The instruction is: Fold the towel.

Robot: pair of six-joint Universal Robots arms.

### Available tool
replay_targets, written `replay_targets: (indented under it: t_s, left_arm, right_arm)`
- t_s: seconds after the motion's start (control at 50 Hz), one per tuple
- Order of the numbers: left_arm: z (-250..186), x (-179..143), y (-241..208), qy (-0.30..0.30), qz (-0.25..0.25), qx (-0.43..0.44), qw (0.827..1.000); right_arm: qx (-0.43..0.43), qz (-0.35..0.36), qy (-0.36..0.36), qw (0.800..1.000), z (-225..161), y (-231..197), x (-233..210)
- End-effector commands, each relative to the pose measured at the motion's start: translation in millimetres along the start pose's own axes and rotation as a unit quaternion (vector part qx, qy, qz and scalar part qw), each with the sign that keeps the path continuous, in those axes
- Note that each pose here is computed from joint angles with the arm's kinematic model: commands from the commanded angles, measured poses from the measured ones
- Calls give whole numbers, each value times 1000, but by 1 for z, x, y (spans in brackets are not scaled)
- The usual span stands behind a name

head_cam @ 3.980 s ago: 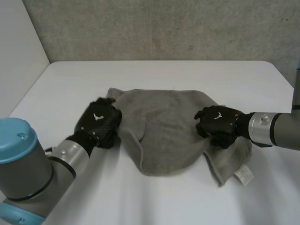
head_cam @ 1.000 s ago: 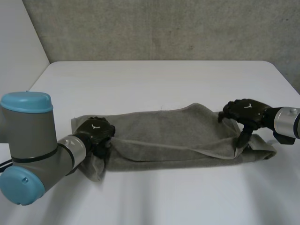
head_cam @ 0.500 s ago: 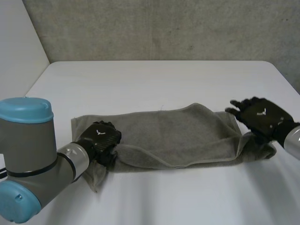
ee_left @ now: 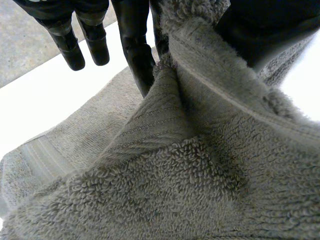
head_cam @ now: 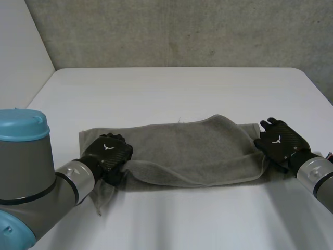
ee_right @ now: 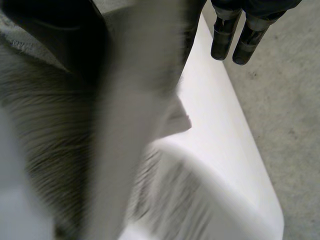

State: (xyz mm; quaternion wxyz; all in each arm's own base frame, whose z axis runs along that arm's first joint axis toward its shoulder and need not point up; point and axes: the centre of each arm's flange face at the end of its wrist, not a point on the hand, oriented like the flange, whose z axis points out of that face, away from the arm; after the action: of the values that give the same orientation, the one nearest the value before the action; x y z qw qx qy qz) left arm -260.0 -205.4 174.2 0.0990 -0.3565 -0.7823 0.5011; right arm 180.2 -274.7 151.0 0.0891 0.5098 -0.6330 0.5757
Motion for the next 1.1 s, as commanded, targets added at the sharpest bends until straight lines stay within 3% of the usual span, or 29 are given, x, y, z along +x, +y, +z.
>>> replay_targets:
  t_s: [0.02,0.1,0.14,0.24,0.36,0.48,0.64,0.68,0.7,0.74,0.76,0.78,0.8,0.82,0.84,0.86,0.88,0.9,0.96,1.0,1.02,1.06,1.08,1.1]
  left_arm:
    - [-10,-4,-6,-9,-1,10,1000]
    - [-17,-5,-9,-12,-1,18,1000]
    - [-24,-8,-8,-17,1,17,1000]
    - [-35,-7,-1,-10,4,-18,1000]
    - [-38,-19,8,-11,56,-69,996]
    - [-34,-29,-4,-24,100,-54,993]
    - [20,-61,-54,-83,140,57,985]
    - [46,-67,-95,-120,165,171,964]
    - [46,-67,-95,-120,165,171,964]
    - [50,-78,-153,-187,190,327,907]
    - [50,-78,-154,-187,190,328,906]
    - [44,-78,-180,-216,198,403,867]
    - [44,-78,-180,-216,198,404,866]
    - [34,-78,-199,-240,201,464,829]
    - [19,-76,-218,-256,199,519,790]
    - [18,-76,-218,-256,199,520,790]
    - [-1,-69,-232,-258,193,560,763]
    - [-16,-64,-237,-252,188,576,755]
    - [-25,-65,-238,-247,182,580,755]
    - [-23,-64,-225,-220,175,559,780]
    - [-23,-64,-224,-219,175,559,780]
    - [-8,-68,-196,-186,173,508,823]
    - [-8,-68,-196,-186,173,508,823]
    - [0,-72,-180,-173,174,481,842]
  right_arm:
    - [51,-18,27,998,-16,-35,13]
    - [70,18,22,997,-23,-47,22]
    - [64,77,-22,995,-28,-53,25]
    - [2,148,-120,982,-42,-53,28]
    - [-62,148,-207,965,-50,-55,39]
    - [-41,129,-179,974,-39,-63,64]
    - [40,62,-127,989,25,-78,86]
    - [110,23,-47,993,56,-106,104]
    - [110,23,-47,993,56,-107,104]
    - [184,41,95,978,67,-142,150]
    - [184,41,96,977,67,-143,150]
    - [232,67,160,957,62,-161,174]
    - [233,67,160,957,62,-161,175]
    - [278,97,209,932,49,-175,199]
    - [321,118,220,914,30,-190,210]
    - [321,118,220,914,30,-191,210]
    - [349,137,207,904,10,-202,214]
    - [362,148,190,900,2,-205,214]
    - [362,152,167,904,3,-201,208]
    - [348,155,135,915,4,-192,197]
    - [348,156,135,915,4,-192,197]
    - [341,157,116,920,0,-188,188]
    - [341,157,116,920,0,-188,188]
    - [333,161,110,923,0,-183,186]
